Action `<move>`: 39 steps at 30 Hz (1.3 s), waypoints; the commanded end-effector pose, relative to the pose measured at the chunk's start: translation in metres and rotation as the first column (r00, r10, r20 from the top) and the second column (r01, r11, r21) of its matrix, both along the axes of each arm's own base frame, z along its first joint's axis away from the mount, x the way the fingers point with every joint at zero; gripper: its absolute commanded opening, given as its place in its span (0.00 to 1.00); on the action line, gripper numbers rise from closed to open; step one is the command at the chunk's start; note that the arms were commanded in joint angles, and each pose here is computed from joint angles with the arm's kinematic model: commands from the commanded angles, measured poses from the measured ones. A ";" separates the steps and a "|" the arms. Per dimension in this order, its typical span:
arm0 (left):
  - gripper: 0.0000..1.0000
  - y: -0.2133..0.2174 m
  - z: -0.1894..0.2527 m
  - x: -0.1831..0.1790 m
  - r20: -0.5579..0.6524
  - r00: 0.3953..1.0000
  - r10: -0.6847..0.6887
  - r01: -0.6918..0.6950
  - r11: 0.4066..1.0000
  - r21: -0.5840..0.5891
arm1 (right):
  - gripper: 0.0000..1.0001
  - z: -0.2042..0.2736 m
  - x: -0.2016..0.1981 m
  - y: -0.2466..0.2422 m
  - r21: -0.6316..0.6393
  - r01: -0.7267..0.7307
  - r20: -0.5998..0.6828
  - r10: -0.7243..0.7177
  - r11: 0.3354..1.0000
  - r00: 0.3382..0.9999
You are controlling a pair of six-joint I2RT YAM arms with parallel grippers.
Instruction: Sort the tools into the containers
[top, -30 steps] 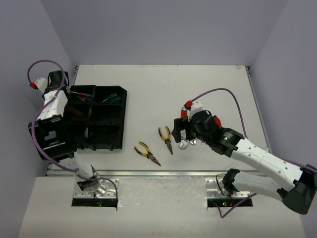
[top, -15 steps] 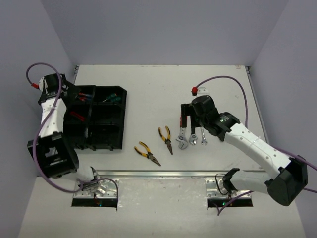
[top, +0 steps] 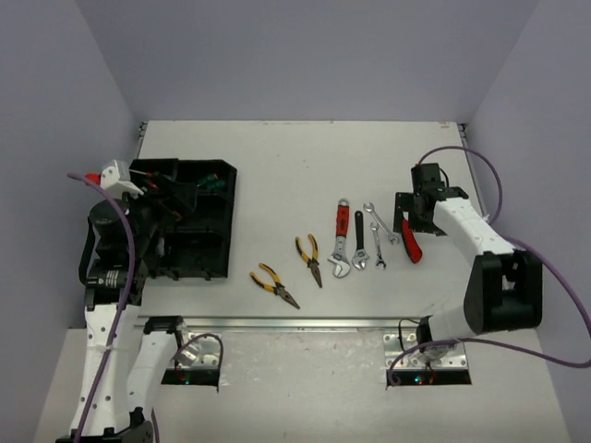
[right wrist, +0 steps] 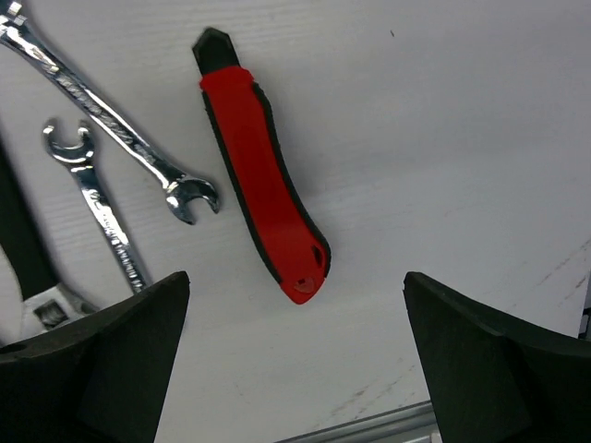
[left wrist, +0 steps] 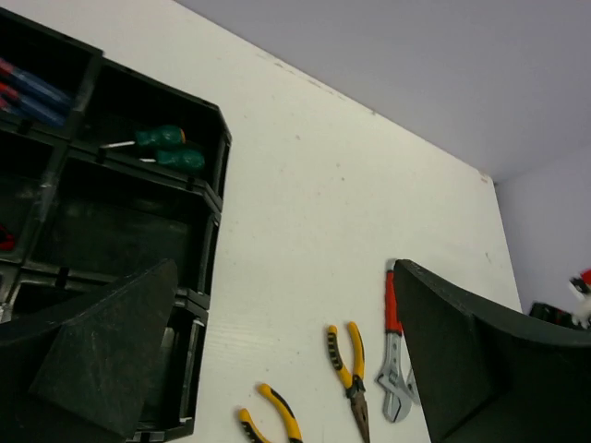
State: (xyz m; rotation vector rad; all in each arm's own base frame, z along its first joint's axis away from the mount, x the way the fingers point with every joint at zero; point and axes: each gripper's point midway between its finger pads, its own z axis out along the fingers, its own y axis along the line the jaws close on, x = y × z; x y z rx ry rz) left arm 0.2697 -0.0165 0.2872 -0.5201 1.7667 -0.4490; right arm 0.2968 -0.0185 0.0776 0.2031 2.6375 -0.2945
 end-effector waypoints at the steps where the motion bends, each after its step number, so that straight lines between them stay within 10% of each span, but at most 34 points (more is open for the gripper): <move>1: 1.00 -0.018 -0.025 0.000 -0.044 0.994 -0.104 0.106 0.993 0.053 | 0.94 -0.045 -0.007 -0.006 0.056 -0.007 -0.173 0.017 0.998 0.985; 10: 1.00 -0.029 -0.050 0.005 -0.084 0.984 -0.157 0.162 0.985 0.063 | 0.52 -0.122 -0.035 0.003 0.115 0.035 -0.341 0.006 0.993 0.940; 14: 1.00 -0.034 -0.052 0.007 -0.092 0.978 -0.185 0.190 0.980 0.051 | 0.17 -0.123 -0.037 0.011 0.158 0.038 -0.331 0.017 0.987 0.944; 22: 1.00 -0.089 -0.055 0.007 -0.026 0.889 -0.458 0.449 0.881 -0.152 | 0.00 -0.016 -0.005 0.044 0.129 -0.065 0.043 0.060 0.990 0.997; 25: 1.00 -0.137 -0.045 0.010 0.079 0.784 -0.616 0.610 0.740 -0.283 | 0.00 0.033 0.001 0.101 0.147 -0.239 0.215 0.205 0.960 0.955; 31: 1.00 -0.213 -0.021 0.003 0.176 0.660 -0.731 0.739 0.588 -0.329 | 0.00 0.072 -0.042 0.254 0.350 -0.717 0.468 0.551 0.602 0.691; 39: 0.91 -0.247 -0.045 0.017 0.081 0.729 -0.680 0.655 0.658 -0.372 | 0.00 0.109 -0.069 0.323 0.272 -0.870 0.593 0.640 0.411 0.488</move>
